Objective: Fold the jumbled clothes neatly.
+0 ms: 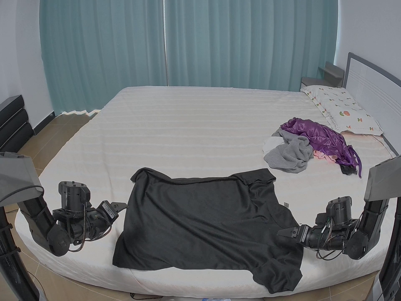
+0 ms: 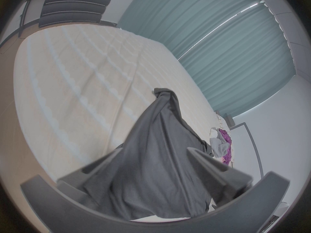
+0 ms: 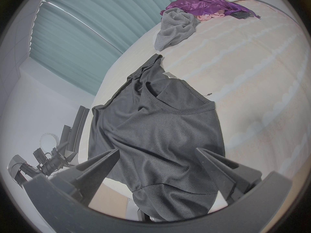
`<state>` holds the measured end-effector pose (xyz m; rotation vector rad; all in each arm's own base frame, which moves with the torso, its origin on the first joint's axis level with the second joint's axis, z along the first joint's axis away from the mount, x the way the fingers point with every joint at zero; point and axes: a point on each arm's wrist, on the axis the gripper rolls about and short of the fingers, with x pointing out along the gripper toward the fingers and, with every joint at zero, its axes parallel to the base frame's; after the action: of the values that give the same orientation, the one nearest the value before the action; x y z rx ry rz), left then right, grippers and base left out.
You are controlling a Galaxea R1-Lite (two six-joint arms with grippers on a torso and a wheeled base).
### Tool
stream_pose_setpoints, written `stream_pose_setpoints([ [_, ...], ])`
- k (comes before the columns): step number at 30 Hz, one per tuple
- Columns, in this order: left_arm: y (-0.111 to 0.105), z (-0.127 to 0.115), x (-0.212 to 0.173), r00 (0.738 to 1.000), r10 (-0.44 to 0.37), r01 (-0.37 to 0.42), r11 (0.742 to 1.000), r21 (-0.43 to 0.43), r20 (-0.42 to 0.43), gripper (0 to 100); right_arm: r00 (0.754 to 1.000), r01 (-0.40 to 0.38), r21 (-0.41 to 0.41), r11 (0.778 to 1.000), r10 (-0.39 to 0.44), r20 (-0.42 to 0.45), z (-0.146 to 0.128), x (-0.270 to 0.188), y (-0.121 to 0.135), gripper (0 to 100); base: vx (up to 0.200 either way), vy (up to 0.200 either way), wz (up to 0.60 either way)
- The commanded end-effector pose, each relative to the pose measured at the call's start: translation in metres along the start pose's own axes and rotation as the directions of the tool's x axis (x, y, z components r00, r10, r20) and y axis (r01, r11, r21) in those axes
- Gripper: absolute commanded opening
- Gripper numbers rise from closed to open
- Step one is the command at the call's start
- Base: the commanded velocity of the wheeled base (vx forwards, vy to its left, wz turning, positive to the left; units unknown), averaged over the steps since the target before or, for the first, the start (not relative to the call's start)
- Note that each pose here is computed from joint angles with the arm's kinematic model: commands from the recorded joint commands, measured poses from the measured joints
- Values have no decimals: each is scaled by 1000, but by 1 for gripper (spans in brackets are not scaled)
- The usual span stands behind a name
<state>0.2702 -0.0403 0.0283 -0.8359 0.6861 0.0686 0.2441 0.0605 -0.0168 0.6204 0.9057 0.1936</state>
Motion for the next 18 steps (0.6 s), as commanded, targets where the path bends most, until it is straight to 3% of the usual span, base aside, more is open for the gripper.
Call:
stream_pose_setpoints([
  [1,-17,20,21,998,-50,49,999,17,50,100,1000,-8,-2,1000,8,1,0,1,3,100,0,0,0],
  [4,-25,29,36,996,-62,59,997,42,60,100,1000,-27,0,1000,27,12,1,-1,7,100,0,0,0],
  [6,-34,41,72,997,-56,52,996,67,55,100,999,-41,33,999,40,25,2,-1,9,100,0,0,0],
  [13,-31,54,158,996,-63,56,993,102,69,100,999,-43,43,998,42,32,3,0,8,100,0,0,0],
  [18,-38,70,190,994,-66,57,993,105,84,100,999,-40,47,998,38,30,2,0,7,100,0,0,0],
])
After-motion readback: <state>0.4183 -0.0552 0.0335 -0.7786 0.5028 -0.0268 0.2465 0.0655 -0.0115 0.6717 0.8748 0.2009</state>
